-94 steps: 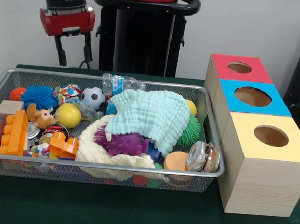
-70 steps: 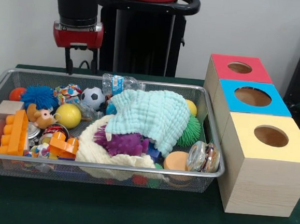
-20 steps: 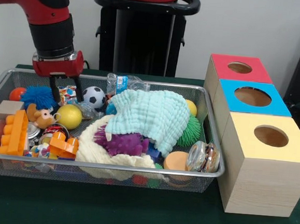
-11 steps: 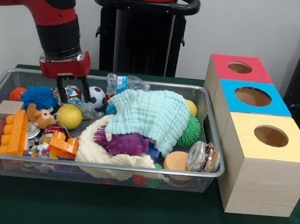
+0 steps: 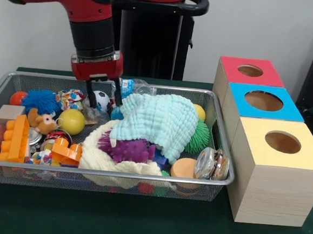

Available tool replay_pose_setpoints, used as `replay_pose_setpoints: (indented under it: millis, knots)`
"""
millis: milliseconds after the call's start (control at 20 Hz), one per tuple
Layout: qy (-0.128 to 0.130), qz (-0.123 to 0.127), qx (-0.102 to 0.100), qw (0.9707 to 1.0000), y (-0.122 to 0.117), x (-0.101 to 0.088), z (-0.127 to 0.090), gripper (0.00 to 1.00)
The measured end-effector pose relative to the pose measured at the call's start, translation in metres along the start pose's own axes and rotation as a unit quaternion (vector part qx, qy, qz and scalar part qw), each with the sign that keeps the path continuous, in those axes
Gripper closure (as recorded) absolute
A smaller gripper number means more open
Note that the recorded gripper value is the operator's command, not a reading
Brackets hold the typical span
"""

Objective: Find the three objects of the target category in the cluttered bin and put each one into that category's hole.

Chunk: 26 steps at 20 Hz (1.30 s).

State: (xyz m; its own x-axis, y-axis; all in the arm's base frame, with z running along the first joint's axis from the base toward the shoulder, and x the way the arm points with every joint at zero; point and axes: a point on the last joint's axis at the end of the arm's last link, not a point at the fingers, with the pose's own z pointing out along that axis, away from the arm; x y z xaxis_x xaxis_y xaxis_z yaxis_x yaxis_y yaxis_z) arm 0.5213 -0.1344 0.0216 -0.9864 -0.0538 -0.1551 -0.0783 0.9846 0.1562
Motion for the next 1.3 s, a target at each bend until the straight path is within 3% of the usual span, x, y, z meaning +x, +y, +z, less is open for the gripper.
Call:
replay_pose_setpoints:
  millis: [50, 1250, 1300]
  knots:
    - [-0.012, -0.006, 0.002, 0.9999, 0.007, -0.001, -0.005, 1.00]
    - [-0.014, 0.046, -0.010, 0.9988, -0.014, 0.021, -0.014, 1.00]
    - [-0.013, 0.046, -0.011, 0.9988, -0.013, 0.022, -0.014, 0.00]
